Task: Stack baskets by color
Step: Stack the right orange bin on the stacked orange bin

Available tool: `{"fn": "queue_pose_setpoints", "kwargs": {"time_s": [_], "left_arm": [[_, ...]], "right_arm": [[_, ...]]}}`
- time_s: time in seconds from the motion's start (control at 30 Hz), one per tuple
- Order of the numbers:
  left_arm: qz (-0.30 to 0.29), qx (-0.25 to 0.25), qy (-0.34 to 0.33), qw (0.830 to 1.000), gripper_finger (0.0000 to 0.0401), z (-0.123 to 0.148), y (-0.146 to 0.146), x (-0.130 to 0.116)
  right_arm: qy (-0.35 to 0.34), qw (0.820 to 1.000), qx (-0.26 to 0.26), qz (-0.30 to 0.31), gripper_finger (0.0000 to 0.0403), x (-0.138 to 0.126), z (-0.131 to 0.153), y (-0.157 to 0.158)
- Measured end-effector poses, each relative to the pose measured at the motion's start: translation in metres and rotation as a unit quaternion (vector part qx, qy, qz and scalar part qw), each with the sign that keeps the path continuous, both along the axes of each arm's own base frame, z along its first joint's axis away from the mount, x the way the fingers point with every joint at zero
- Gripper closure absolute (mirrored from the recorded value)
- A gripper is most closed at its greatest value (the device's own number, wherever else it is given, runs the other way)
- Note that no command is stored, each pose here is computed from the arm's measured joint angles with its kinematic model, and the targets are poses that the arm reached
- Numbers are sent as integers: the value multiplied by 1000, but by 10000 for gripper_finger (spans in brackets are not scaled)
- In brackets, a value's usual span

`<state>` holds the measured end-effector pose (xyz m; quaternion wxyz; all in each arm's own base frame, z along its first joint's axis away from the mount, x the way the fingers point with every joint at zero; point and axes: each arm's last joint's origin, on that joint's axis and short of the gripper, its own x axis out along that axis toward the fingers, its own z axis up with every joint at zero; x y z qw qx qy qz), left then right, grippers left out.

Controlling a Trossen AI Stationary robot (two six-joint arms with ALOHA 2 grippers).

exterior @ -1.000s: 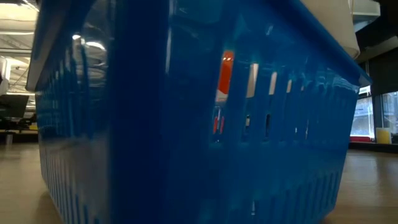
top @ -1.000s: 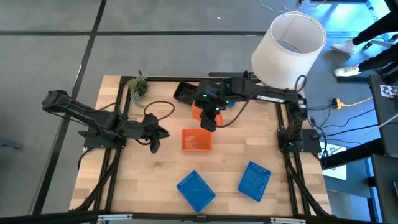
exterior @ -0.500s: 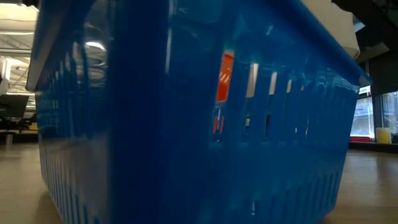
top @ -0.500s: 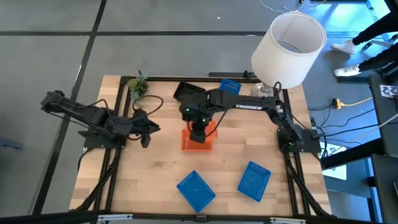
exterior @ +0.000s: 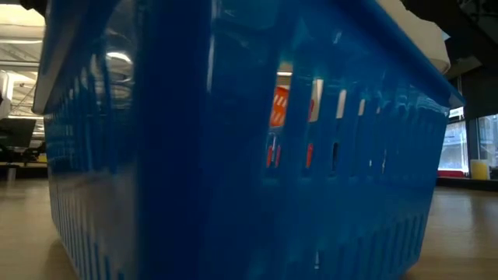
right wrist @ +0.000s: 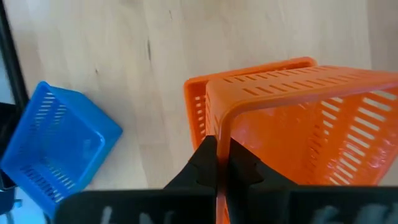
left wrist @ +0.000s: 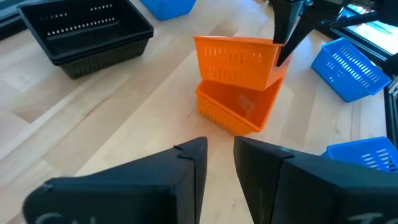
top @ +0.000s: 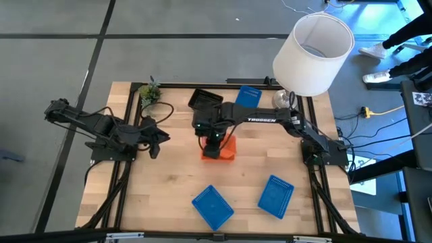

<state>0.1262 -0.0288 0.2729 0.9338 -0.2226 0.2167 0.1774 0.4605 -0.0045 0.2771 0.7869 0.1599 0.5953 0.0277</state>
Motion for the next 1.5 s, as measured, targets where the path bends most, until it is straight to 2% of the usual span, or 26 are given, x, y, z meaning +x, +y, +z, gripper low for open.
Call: {"fn": "queue_pose_setpoints", "kwargs": {"time_s": [0.2,0.53,0.8,1.13,1.37,1.5], "left_arm": [[0,1,3,1000,330,-1,0,0],[0,1,3,1000,330,-1,0,0],[0,1,3,1000,330,-1,0,0],[0,0,3,1000,330,-1,0,0],[0,0,3,1000,330,-1,0,0],[0,-1,3,1000,330,-1,0,0]], "right_arm": [[25,999,-21,10,401,-2,-7,3],[65,997,-47,8,371,3,-30,2],[81,996,-40,11,367,0,-31,1],[80,996,-42,22,394,0,-31,1],[79,996,-44,21,334,0,-31,1],[81,996,-42,22,314,0,-31,1]]}}
